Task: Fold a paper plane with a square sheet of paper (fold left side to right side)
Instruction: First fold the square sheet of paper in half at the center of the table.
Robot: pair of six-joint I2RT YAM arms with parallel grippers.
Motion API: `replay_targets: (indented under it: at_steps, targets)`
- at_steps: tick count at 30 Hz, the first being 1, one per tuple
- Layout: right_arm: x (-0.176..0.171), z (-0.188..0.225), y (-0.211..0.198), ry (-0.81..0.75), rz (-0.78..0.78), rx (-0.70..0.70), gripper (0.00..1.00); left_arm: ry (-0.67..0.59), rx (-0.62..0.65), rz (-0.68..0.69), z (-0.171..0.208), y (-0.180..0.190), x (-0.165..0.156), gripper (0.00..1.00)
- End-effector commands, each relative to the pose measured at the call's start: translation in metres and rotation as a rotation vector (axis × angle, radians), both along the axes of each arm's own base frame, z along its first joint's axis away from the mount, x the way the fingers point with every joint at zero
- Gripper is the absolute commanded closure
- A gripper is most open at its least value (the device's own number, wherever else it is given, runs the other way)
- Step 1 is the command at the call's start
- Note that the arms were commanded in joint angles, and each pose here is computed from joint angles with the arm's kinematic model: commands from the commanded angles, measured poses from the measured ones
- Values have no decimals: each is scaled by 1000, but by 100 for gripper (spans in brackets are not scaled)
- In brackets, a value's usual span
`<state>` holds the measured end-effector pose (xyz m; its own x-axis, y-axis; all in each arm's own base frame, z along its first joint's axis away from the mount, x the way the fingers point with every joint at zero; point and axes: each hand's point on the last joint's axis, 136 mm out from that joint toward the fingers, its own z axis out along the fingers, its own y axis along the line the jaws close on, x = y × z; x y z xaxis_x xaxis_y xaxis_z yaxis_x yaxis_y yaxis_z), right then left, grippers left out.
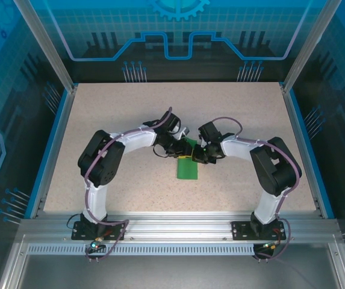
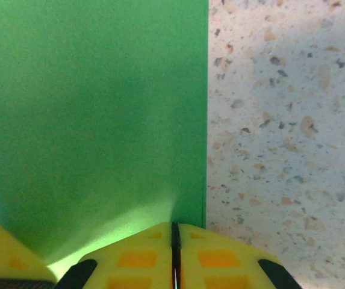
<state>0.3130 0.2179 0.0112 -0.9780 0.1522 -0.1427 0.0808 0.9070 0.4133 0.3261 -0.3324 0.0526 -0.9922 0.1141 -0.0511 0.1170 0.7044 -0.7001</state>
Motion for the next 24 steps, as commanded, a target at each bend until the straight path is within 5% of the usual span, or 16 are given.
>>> replay_targets:
  at_steps: [1, 24]
  targets:
    - [-29, -33, -17, 122, 7, -108, 90, 34, 8, 4, -9, 4, -2, 77]
    - [-34, -40, -22, 153, 11, -139, 91, 88, 154, 70, -49, 41, -3, 77]
